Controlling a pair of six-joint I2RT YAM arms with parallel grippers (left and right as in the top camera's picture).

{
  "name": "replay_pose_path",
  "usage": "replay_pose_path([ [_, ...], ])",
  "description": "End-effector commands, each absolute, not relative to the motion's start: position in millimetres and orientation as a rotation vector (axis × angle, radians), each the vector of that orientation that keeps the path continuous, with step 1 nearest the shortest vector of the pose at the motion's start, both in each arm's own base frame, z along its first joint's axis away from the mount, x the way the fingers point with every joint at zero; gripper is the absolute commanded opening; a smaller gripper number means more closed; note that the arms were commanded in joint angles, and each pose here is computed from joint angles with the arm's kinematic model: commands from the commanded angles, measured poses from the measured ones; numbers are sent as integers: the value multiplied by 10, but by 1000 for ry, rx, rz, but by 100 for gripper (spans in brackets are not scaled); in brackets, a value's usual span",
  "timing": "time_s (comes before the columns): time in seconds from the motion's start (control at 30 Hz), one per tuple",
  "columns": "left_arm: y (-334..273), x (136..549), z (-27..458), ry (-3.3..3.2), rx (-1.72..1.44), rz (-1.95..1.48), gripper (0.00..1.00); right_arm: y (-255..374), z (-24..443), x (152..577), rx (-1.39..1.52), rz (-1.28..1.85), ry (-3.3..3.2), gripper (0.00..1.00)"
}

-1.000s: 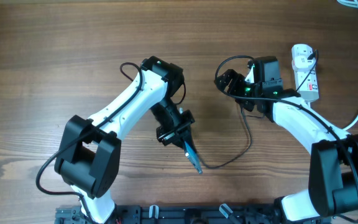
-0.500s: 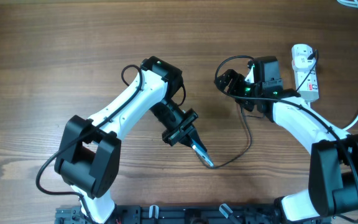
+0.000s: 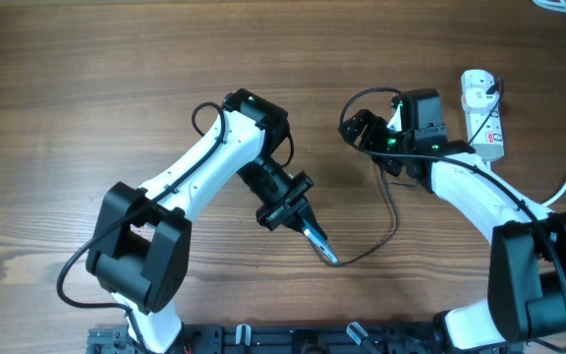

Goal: Plug charger to phone and switch on socket

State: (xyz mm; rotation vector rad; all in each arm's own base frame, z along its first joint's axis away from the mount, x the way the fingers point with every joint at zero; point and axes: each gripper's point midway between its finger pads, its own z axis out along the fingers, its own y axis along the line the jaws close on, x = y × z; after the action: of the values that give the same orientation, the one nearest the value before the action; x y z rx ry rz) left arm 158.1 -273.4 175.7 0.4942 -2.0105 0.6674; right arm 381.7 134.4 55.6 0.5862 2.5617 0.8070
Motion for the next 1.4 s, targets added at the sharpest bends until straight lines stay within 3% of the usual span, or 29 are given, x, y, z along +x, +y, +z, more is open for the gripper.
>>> replay_pose_path([
  [0.0, -2772, 1561, 1917, -1988, 491, 725, 4, 1310, 528, 3827, 574, 770, 2561, 100],
  [1.03, -2808, 1676, 1961, -1966, 498, 810, 4, 1310, 528, 3827, 574, 770, 2562, 100],
  [1.13, -2780, 1936, 1724, -2146, 426, 870, 4, 1310, 528, 3827, 574, 771, 2561, 100],
  [1.27, -2441, 2770, 1030, -2794, 333, 671, 4, 1310, 528, 3827, 574, 770, 2561, 100],
  [1.37, -2181, 3326, 923, -3074, 374, 573, 4, 1310, 528, 3827, 574, 770, 2561, 100],
])
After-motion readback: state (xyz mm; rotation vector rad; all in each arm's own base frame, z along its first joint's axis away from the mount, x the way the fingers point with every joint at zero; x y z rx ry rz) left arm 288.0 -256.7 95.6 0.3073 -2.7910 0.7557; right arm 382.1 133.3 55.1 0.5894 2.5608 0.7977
